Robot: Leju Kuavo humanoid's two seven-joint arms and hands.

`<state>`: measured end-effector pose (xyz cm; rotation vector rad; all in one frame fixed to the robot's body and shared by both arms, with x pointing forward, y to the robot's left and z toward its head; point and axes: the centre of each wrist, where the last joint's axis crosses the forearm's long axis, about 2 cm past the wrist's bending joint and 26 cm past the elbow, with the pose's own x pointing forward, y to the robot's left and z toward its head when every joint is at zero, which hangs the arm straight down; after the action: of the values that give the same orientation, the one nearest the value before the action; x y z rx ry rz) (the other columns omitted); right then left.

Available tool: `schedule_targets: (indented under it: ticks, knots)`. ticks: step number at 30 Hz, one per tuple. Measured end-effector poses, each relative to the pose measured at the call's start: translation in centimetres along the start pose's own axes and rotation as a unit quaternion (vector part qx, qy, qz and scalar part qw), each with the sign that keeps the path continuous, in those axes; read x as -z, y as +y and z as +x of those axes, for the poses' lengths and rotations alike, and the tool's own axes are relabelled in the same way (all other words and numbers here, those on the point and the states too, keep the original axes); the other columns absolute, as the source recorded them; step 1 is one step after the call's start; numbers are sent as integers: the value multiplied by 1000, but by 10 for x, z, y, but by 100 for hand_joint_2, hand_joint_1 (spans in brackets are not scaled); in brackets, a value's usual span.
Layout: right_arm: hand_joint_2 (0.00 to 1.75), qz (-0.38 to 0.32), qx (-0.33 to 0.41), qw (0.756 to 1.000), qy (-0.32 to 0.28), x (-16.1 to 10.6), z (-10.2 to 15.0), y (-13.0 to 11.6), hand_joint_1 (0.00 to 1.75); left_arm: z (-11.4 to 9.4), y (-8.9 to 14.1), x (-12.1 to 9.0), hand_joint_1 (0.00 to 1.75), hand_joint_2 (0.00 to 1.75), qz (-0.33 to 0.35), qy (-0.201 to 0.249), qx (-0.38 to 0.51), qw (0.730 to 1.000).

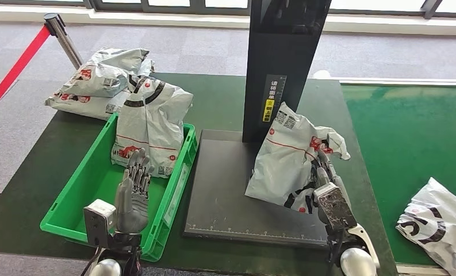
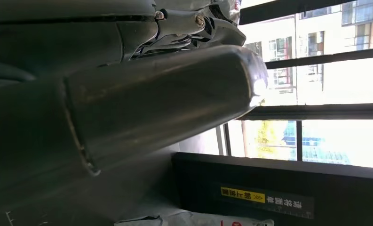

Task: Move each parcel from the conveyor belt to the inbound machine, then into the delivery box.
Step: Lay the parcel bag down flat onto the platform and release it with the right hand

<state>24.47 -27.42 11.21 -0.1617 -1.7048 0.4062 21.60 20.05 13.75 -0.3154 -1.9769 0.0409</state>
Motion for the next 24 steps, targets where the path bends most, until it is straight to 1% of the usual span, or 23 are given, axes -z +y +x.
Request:
schedule_targets:
  ticks: [5,9,11,14,18,21,23,24]
  knots:
    - [0,42,41,998,-4,-4,-2,7,0,0,-4,1,0,0,23,22,-5,999]
    - [0,53,55,997,-1,-5,-3,11,0,0,-8,1,0,0,22,25,-10,999]
    - [0,71,75,995,3,-5,-3,14,0,0,-9,2,0,0,19,24,-12,999]
    - [0,96,120,988,-5,-5,0,20,0,1,-13,3,0,0,13,22,-8,1000]
    - [0,111,202,972,-44,-2,11,25,0,2,-19,6,0,0,-5,16,7,1000]
    - [0,120,250,959,-65,0,17,25,0,3,-24,11,0,0,-21,7,18,1000]
    - [0,122,265,954,-68,3,20,25,0,4,-27,15,0,0,-36,-5,36,999]
    - [0,117,257,957,-65,6,22,25,0,5,-30,17,0,0,-44,-11,47,998]
